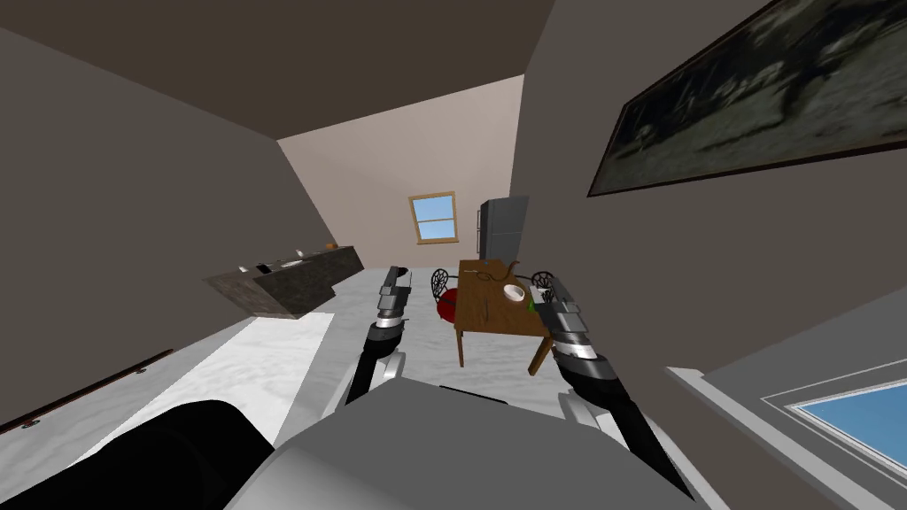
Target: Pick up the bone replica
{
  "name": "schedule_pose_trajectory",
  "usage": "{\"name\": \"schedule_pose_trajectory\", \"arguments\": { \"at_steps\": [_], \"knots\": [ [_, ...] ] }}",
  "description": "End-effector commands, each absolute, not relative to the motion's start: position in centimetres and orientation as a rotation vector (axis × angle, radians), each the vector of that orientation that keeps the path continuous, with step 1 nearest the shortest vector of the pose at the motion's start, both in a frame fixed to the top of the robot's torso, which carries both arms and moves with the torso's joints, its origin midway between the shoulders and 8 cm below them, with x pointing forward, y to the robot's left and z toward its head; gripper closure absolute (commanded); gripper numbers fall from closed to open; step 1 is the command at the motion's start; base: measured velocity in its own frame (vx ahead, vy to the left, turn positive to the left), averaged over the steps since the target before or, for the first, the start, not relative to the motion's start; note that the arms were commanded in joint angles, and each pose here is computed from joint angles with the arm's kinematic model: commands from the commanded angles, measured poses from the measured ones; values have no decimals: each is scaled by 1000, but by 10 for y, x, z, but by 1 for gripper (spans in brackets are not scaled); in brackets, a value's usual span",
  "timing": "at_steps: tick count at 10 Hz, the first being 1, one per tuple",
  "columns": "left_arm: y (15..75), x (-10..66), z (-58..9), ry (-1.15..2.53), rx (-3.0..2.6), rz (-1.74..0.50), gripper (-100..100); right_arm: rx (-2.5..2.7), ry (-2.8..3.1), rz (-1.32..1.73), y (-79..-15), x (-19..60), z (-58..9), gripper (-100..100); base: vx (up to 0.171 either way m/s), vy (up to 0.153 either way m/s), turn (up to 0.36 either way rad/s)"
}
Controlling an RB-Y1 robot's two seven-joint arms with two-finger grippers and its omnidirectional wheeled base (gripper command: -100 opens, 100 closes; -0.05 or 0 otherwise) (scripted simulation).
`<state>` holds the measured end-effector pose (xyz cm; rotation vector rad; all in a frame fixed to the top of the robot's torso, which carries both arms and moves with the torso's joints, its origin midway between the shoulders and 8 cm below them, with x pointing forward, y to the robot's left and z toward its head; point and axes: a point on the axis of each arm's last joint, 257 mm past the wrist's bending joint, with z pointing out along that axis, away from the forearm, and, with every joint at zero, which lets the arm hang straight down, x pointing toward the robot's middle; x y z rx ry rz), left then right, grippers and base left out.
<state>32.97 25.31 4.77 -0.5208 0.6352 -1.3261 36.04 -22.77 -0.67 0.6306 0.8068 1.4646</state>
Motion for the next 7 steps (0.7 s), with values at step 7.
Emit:
{"name": "schedule_pose_trajectory", "arguments": {
  "at_steps": [7],
  "knots": [
    [253,330,48,635,-521,-1326,0,460,1188,1367,-174,387,-100,-100,21,175,46]
  ]
}}
